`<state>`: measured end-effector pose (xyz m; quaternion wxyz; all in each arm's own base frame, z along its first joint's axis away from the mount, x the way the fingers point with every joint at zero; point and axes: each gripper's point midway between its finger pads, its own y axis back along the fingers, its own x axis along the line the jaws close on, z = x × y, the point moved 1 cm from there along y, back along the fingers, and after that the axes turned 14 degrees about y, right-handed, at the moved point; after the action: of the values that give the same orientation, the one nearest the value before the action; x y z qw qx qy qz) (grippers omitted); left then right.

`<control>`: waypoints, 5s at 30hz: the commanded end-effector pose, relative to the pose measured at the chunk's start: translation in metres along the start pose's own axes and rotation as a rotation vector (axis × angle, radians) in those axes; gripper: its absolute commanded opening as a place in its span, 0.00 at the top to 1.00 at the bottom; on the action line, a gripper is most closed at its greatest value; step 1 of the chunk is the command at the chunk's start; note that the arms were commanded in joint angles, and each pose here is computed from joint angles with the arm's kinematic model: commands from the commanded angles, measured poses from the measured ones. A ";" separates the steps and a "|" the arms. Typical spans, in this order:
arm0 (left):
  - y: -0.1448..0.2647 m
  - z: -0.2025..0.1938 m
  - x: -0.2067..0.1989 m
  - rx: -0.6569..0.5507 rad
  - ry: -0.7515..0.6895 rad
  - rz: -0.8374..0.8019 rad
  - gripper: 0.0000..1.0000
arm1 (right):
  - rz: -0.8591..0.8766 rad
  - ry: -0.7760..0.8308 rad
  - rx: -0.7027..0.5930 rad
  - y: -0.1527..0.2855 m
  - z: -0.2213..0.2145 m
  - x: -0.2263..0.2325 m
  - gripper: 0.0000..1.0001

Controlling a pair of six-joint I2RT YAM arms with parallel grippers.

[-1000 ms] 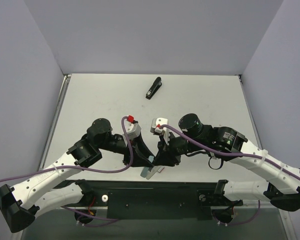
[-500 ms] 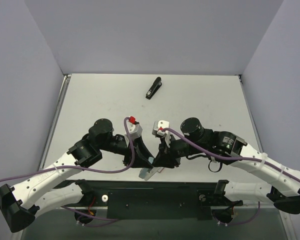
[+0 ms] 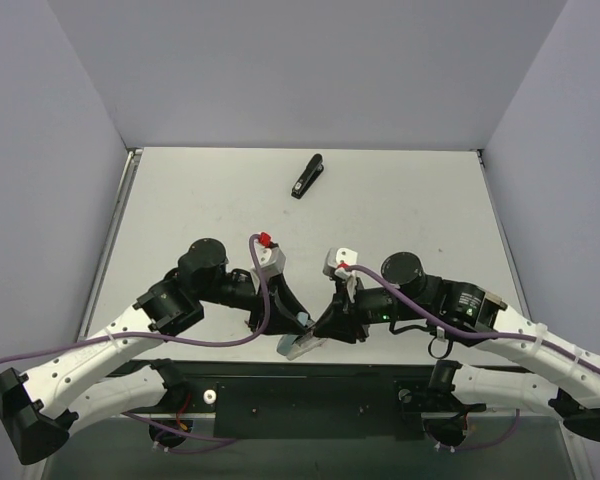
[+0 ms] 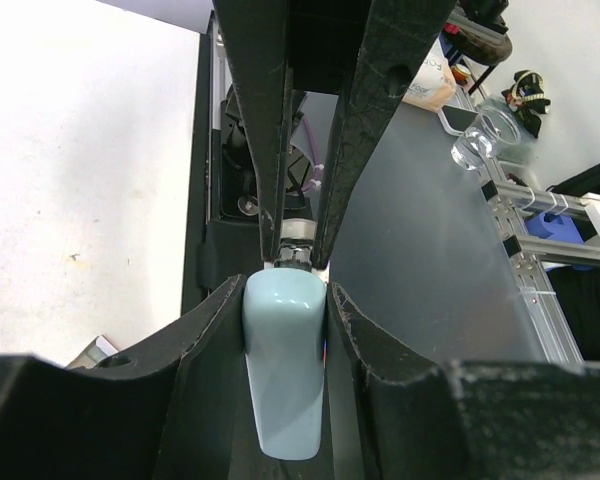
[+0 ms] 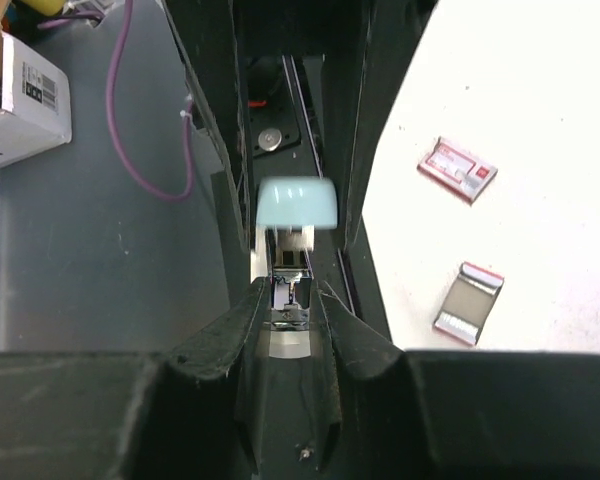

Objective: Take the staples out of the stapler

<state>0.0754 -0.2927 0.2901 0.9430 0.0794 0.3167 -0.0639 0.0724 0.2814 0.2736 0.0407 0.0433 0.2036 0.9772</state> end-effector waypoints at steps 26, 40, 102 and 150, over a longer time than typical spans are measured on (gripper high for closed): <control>0.002 0.058 0.036 -0.175 -0.069 0.260 1.00 | -0.276 -0.086 0.012 0.031 -0.003 -0.033 0.66; 0.002 0.079 0.075 -0.240 -0.016 0.448 1.00 | -0.646 -0.124 0.029 0.040 -0.001 -0.101 0.74; 0.005 0.155 0.207 -0.639 0.184 0.787 1.00 | -0.633 -0.384 -0.220 -0.082 -0.100 -0.176 1.00; 0.003 0.156 0.187 -0.518 0.177 0.736 1.00 | -0.604 -0.320 -0.266 -0.067 -0.064 -0.189 1.00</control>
<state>0.3299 -0.3287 0.2311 0.8326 0.0201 0.3656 0.4157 0.2579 0.2985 0.1419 0.3725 0.1604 0.0860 0.9100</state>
